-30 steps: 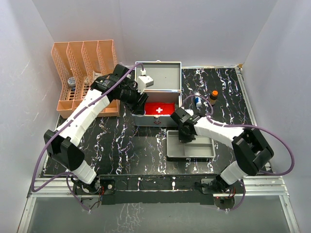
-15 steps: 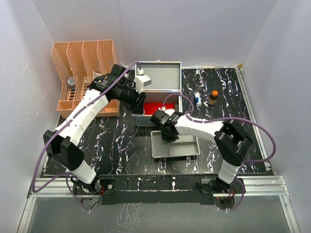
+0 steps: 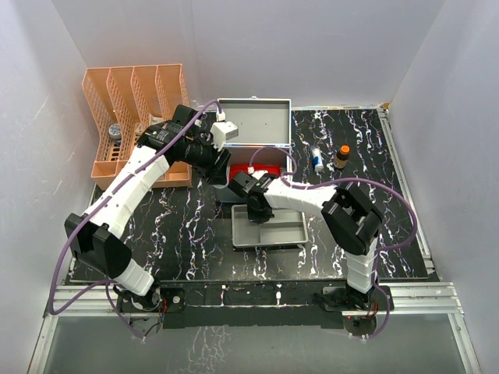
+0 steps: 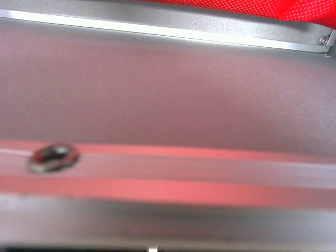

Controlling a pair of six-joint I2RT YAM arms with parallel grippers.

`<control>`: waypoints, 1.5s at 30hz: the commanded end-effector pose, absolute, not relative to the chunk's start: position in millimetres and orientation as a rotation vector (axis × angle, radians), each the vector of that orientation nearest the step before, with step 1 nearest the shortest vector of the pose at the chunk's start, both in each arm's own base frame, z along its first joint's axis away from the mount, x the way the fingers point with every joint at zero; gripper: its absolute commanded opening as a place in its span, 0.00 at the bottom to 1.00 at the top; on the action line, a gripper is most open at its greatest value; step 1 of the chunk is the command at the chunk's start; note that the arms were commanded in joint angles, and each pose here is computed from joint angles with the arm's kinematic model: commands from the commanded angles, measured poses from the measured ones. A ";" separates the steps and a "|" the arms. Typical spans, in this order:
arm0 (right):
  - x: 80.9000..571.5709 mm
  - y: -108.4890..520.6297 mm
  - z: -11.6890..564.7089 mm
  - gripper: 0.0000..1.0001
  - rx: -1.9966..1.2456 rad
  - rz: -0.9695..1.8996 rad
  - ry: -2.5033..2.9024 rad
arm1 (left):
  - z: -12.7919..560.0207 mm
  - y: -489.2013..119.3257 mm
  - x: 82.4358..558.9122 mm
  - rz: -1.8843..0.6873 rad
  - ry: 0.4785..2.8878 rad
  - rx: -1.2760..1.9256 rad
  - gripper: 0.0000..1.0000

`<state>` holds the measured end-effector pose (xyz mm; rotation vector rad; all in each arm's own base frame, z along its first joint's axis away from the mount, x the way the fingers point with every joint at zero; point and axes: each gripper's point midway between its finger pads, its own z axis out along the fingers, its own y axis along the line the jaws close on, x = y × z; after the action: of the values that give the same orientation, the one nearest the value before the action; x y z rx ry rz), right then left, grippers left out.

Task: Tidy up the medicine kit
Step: Move the medicine box compartment to the center of the board, then place the pill bottle in the medicine box compartment.

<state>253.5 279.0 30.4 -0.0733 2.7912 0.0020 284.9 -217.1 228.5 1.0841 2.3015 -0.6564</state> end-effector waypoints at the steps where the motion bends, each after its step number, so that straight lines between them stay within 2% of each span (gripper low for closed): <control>1: 261.4 289.8 37.1 0.00 -0.034 0.043 2.756 | 250.1 -212.5 278.6 -0.672 2.229 1.083 0.00; 2: 261.4 290.5 39.2 0.01 -0.032 0.052 2.752 | 249.7 -212.2 278.3 -0.672 2.229 1.084 0.00; 9: 262.2 301.2 66.1 0.38 -0.024 0.162 2.727 | 245.7 -210.4 277.7 -0.675 2.235 1.107 0.00; 11: 263.0 306.1 78.5 0.44 -0.020 0.209 2.713 | 244.1 -210.4 277.4 -0.676 2.236 1.122 0.00; 15: 271.6 303.2 117.9 0.49 0.035 0.235 2.628 | 242.4 -212.5 275.5 -0.701 2.240 1.168 0.00; 19: 290.3 277.8 185.6 0.54 0.200 0.203 2.446 | 247.8 -216.5 279.5 -0.717 2.225 1.220 0.00; 24: 306.8 210.6 257.4 0.58 0.438 0.067 2.234 | 251.8 -228.4 278.8 -0.760 2.198 1.322 0.00; 28: 318.2 146.9 300.8 0.64 0.617 0.002 2.060 | 243.4 -249.4 261.9 -0.747 2.158 1.531 0.00; 29: 321.1 131.4 310.5 0.70 0.652 -0.014 2.016 | 240.5 -255.5 256.0 -0.744 2.141 1.592 0.00; 30: 323.8 117.5 318.4 0.87 0.672 -0.033 1.982 | 236.4 -265.0 247.2 -0.747 2.123 1.663 0.00; 31: 326.9 103.8 325.3 0.97 0.689 -0.051 1.955 | 233.0 -271.8 241.6 -0.750 2.110 1.717 0.00; 36: 333.2 60.7 350.9 0.98 0.745 -0.109 1.871 | 210.7 -310.8 214.8 -0.765 2.077 1.963 0.00; 45: 323.4 40.9 387.1 0.98 0.723 -0.100 1.803 | 158.2 -365.2 177.0 -0.619 2.060 2.273 0.00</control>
<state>334.1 58.3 341.7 0.7170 1.9235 -0.1263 198.1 -366.4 158.9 2.1537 2.0732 -0.7159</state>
